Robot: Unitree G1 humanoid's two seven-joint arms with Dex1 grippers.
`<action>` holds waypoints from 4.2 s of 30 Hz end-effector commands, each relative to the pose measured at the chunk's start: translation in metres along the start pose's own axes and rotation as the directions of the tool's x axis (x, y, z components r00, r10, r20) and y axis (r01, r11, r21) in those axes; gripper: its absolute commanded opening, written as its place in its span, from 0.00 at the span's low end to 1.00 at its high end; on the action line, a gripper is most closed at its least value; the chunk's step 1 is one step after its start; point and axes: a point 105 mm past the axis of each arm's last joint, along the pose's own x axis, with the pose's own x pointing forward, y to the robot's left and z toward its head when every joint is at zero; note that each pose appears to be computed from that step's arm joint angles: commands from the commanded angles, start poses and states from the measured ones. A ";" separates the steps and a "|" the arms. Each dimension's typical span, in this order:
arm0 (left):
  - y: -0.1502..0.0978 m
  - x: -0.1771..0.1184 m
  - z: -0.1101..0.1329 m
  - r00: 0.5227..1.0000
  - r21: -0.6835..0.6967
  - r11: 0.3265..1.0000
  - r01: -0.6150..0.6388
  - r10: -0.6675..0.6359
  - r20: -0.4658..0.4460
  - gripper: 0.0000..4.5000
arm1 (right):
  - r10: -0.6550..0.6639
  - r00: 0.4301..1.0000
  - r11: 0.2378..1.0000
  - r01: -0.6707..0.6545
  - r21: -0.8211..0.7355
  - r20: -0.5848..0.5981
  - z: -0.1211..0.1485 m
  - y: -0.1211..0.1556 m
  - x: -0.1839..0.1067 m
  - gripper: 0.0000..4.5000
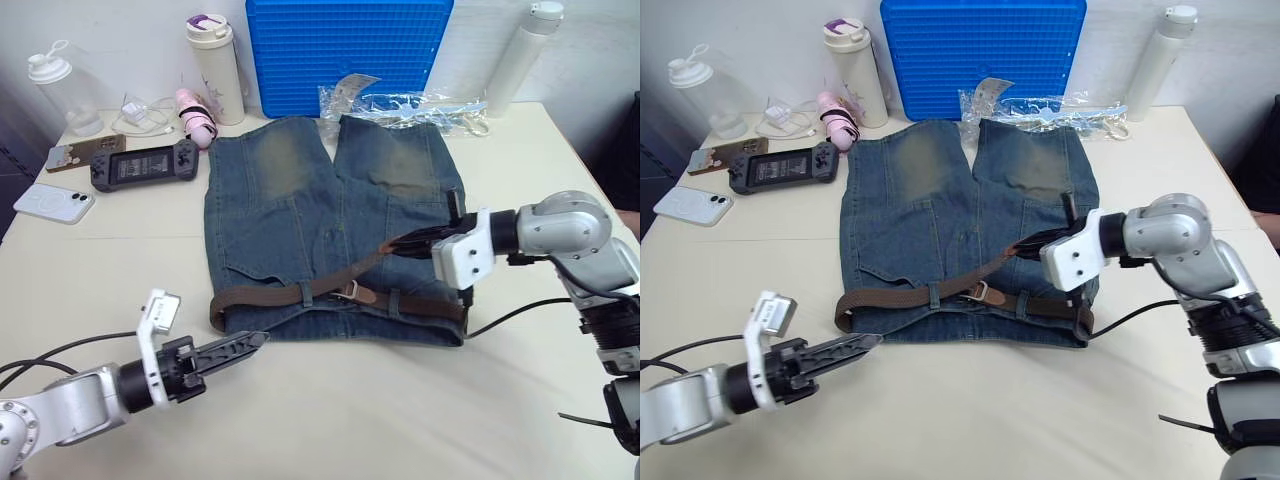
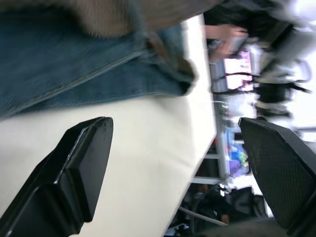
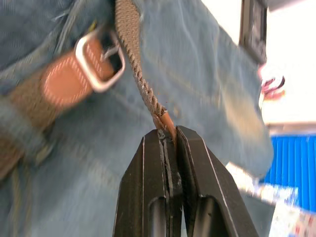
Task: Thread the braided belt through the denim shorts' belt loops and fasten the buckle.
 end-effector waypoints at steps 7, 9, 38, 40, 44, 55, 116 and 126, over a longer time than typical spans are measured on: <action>-0.039 -0.025 0.070 0.979 0.411 0.893 0.186 -0.202 -0.005 0.98 | -0.108 0.989 0.989 0.117 0.092 -0.096 -0.014 -0.041 -0.051 0.00; -0.047 -0.017 0.082 0.974 0.472 0.857 0.207 -0.223 -0.022 0.98 | -0.127 0.986 0.982 0.140 0.124 -0.111 -0.016 -0.049 -0.058 0.00; -0.033 0.192 0.125 0.998 0.992 0.116 -0.049 0.036 0.045 0.28 | -0.184 0.983 0.814 0.159 0.559 -0.013 0.019 -0.072 -0.038 0.00; -0.032 0.195 0.125 0.998 0.991 0.122 -0.053 0.030 0.050 0.10 | -0.189 0.982 0.795 0.154 0.586 -0.002 0.022 -0.072 -0.037 0.00; -0.030 0.196 0.129 0.998 0.990 0.123 -0.062 0.034 0.058 0.01 | -0.225 0.974 0.759 0.173 0.628 0.004 0.024 -0.074 -0.036 0.00; -0.006 0.138 0.135 0.989 0.995 -0.083 -0.054 0.132 0.064 0.00 | -0.090 0.996 0.758 0.052 0.650 0.025 0.041 0.004 0.014 0.92; 0.037 0.109 0.111 0.959 0.998 0.047 -0.034 0.283 0.019 0.00 | -0.224 0.971 0.514 0.190 0.837 -0.083 0.042 0.026 0.066 0.02; 0.032 0.132 0.079 0.965 0.987 0.151 0.049 0.247 -0.086 0.00 | -0.193 0.979 0.589 0.172 0.789 -0.069 0.048 0.029 0.070 0.02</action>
